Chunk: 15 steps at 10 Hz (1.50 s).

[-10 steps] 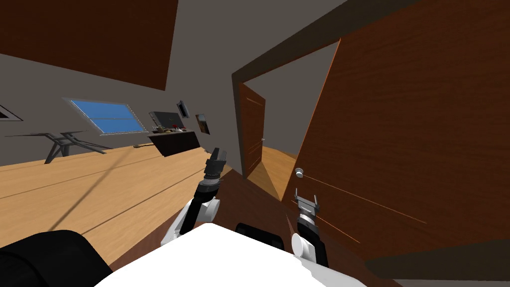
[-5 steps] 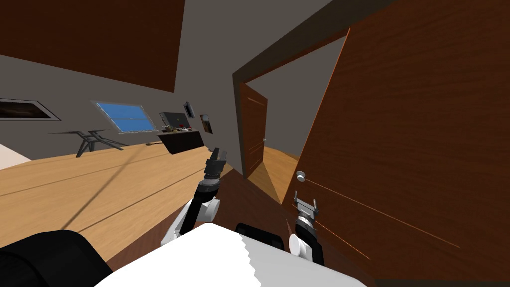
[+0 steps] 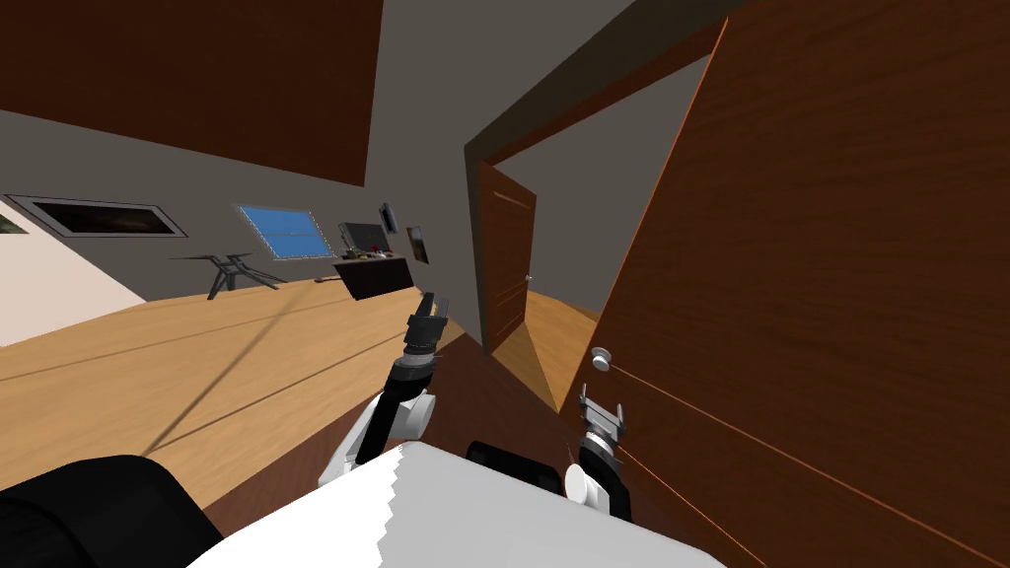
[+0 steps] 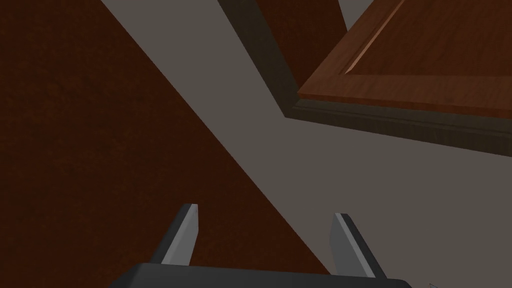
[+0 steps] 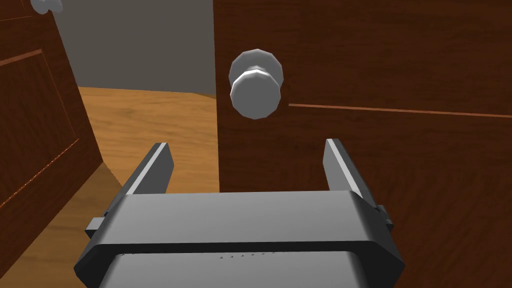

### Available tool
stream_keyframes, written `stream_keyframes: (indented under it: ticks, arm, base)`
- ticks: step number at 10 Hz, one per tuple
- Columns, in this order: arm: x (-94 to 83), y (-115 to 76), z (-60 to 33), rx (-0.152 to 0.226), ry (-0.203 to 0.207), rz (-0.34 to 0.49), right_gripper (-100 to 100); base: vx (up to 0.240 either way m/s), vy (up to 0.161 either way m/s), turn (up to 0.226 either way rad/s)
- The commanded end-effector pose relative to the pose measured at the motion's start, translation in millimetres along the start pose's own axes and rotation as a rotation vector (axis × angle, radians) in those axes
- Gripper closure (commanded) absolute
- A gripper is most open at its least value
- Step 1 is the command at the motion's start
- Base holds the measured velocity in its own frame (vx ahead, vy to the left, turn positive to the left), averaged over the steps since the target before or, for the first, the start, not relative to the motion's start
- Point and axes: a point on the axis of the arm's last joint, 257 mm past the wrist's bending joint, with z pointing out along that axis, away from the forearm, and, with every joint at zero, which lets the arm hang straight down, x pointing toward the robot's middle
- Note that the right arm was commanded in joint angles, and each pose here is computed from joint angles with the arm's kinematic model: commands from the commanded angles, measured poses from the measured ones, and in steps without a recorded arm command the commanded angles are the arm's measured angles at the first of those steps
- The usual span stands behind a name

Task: Push the door open

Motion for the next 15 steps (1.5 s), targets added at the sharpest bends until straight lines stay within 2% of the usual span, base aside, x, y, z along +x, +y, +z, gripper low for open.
stream_keyframes:
  ticks: [1, 3, 4, 5, 8, 12, 13, 14, 15]
  arm:
    - [-9.4, -1.5, -4.4, -0.015, -0.024, 0.033, -100]
    - [-18.6, -3.5, -9.8, -0.030, -0.048, 0.067, -100]
    - [-16.0, -1.8, -6.8, -0.023, -0.039, 0.052, -100]
    - [-16.8, 11.6, -1.6, -0.024, -0.029, 0.032, -100]
    - [-18.4, 26.4, 3.0, -0.029, -0.022, 0.014, -100]
    - [-24.3, 22.9, -3.2, -0.046, -0.040, 0.047, -100]
    - [-23.4, 24.2, -1.3, -0.042, -0.036, 0.038, -100]
    - [-23.4, 24.2, -1.3, -0.042, -0.036, 0.038, 100]
    - [-23.4, 24.2, -1.3, -0.042, -0.036, 0.038, 100]
  base:
    - [0.048, -0.112, 0.081]
    - [0.042, -0.083, 0.085]
    - [0.019, -0.039, 0.028]
    - [0.102, -0.056, 0.022]
    - [0.192, -0.090, 0.031]
    - [0.180, -0.097, 0.027]
    - [0.066, -0.051, 0.014]
    - [-0.005, 0.010, 0.016]
    - [-0.015, 0.021, -0.001]
